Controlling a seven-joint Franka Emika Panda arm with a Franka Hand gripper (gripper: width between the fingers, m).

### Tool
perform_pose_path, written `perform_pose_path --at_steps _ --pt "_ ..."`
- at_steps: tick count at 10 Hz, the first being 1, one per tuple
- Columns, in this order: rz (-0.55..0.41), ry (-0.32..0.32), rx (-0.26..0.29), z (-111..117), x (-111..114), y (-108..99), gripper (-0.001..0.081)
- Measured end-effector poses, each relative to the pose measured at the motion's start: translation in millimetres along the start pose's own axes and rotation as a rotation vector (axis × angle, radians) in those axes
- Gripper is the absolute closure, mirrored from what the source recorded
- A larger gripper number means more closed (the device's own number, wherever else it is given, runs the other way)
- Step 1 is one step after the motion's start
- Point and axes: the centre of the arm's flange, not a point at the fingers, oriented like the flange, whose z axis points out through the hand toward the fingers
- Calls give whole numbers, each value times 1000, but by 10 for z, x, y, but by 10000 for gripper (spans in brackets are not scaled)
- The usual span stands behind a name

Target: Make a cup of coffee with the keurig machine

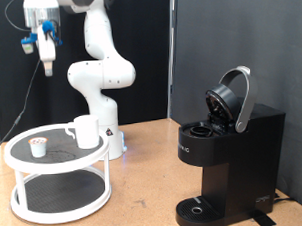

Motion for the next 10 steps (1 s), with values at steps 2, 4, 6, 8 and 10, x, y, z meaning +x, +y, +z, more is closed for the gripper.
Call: perform_pose_path --at_steps 2,4,6,8,10 --pt "12 21 19 308 19 -75 72" --pt "19 25 41 574 36 -140 72" --pt "22 21 67 777 50 -193 72" --pt "25 18 97 961 67 -239 72" --pt "34 20 114 1115 76 -286 72"
